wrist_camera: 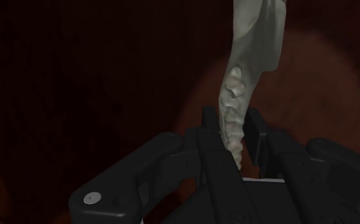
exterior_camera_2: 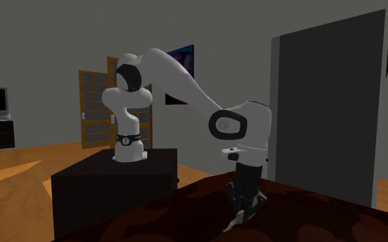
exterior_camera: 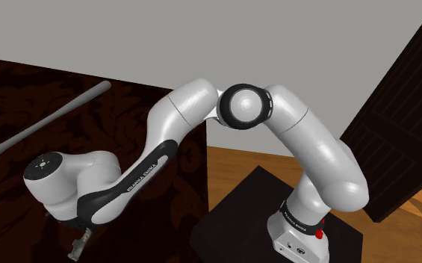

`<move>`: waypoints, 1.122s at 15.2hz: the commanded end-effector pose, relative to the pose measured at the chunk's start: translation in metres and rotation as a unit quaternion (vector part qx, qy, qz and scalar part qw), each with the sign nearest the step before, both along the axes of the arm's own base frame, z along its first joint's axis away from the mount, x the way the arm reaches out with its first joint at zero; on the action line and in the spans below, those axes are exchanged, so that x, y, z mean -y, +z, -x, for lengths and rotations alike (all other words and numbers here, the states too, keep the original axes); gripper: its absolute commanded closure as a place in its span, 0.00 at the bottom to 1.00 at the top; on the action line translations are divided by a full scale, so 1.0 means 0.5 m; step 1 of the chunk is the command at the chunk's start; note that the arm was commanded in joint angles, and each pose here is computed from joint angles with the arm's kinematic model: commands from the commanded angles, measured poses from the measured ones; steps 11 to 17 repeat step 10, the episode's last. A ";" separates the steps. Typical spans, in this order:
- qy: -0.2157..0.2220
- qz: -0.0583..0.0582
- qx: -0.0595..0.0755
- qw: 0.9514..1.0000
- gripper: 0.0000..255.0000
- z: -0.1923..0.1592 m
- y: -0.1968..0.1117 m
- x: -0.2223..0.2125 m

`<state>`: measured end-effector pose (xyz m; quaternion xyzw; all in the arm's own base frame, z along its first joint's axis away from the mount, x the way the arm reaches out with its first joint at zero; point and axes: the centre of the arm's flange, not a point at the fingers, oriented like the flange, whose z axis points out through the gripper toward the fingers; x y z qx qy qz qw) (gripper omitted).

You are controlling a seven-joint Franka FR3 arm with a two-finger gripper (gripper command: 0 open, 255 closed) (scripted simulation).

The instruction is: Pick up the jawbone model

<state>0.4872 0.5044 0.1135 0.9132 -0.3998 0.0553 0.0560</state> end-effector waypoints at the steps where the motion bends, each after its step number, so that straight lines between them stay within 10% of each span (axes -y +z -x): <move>1: 0.000 0.000 0.000 1.000 1.00 0.001 0.020 -0.001; 17: 0.000 0.000 0.000 1.000 1.00 0.001 0.096 -0.001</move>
